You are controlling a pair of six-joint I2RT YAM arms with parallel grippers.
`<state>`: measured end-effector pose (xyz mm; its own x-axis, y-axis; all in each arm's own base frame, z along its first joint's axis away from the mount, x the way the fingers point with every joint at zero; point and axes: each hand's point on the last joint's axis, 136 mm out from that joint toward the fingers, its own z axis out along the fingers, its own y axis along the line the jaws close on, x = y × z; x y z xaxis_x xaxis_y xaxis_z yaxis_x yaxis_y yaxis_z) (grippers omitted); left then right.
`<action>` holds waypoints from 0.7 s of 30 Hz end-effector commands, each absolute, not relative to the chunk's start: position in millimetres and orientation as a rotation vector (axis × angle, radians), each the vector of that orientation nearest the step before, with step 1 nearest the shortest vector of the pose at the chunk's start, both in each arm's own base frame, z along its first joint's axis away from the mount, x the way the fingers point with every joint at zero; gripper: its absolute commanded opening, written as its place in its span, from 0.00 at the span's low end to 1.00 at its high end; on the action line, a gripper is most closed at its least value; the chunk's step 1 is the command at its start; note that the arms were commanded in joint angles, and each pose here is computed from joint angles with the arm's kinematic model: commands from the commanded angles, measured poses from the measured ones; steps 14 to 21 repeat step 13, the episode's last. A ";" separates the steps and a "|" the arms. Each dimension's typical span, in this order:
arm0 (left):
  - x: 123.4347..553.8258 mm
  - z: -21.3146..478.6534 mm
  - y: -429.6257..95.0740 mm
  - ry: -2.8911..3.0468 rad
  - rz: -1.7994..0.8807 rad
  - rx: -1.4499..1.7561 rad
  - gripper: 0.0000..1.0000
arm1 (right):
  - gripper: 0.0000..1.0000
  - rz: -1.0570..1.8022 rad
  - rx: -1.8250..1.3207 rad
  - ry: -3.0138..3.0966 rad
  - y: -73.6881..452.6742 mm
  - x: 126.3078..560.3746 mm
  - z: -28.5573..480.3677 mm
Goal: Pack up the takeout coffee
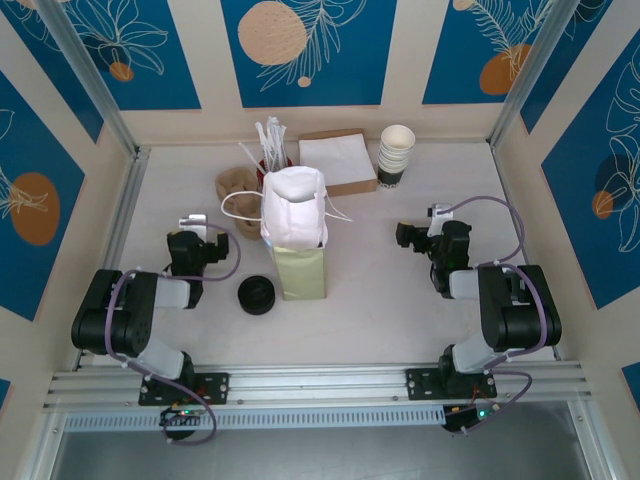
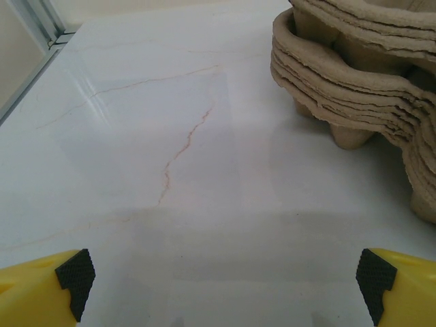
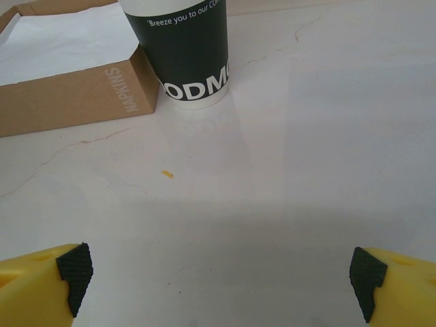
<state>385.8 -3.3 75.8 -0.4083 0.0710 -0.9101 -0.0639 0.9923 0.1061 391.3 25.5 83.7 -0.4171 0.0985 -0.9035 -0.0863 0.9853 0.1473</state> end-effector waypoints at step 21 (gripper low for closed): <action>392.4 89.6 -9.5 1.934 0.126 0.027 1.00 | 0.99 0.201 -0.027 1.949 27.2 396.1 94.0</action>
